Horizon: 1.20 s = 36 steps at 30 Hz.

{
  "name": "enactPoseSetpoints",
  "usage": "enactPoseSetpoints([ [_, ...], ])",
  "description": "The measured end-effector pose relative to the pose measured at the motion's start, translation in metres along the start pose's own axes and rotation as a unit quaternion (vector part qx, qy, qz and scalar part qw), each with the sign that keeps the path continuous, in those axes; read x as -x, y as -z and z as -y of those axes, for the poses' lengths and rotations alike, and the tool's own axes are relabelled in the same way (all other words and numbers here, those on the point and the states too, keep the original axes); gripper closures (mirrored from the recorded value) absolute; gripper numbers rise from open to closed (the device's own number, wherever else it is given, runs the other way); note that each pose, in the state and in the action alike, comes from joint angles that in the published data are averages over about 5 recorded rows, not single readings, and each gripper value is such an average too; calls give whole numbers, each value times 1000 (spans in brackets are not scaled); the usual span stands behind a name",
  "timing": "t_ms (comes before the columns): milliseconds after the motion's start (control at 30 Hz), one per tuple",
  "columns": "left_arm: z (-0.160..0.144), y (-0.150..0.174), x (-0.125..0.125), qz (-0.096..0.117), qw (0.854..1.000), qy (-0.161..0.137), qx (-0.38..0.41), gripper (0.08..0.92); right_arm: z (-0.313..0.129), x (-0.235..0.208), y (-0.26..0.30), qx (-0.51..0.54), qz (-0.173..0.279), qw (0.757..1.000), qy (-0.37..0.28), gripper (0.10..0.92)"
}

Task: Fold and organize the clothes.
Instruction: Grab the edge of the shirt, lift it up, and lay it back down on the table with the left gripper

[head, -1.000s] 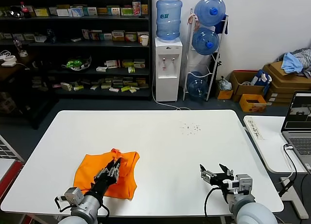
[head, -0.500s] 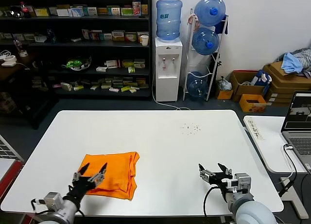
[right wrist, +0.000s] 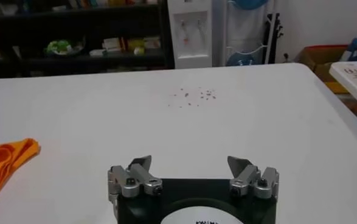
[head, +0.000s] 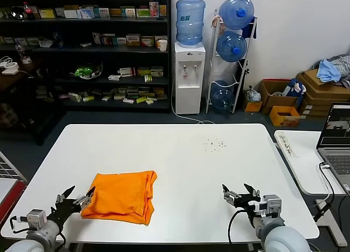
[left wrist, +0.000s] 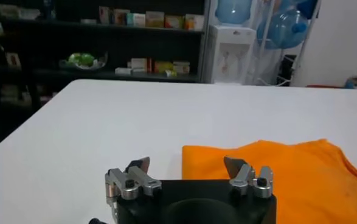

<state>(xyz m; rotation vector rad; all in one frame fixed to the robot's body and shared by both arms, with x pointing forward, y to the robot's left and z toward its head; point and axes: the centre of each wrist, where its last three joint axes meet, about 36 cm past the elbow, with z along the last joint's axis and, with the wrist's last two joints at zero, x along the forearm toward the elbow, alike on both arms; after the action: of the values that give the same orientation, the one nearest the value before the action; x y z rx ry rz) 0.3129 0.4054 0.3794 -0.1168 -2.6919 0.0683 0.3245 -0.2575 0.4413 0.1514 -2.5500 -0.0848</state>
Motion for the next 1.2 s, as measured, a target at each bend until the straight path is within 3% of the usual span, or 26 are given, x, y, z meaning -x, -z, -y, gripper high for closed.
enactPoseSetpoints([
  [300,-14,3,13,-34,999,-5,-21,177,-1,0,1,1,1,1000,1,200],
  [700,-11,1,25,-49,998,-16,-30,193,0,-2,1,1,1,1000,-2,200],
  [1000,-6,-8,29,-61,998,-18,-26,431,1,-2,0,2,0,1000,-3,200],
  [1200,-2,-9,30,-56,998,-21,-30,605,0,-2,0,2,0,1000,-3,200],
])
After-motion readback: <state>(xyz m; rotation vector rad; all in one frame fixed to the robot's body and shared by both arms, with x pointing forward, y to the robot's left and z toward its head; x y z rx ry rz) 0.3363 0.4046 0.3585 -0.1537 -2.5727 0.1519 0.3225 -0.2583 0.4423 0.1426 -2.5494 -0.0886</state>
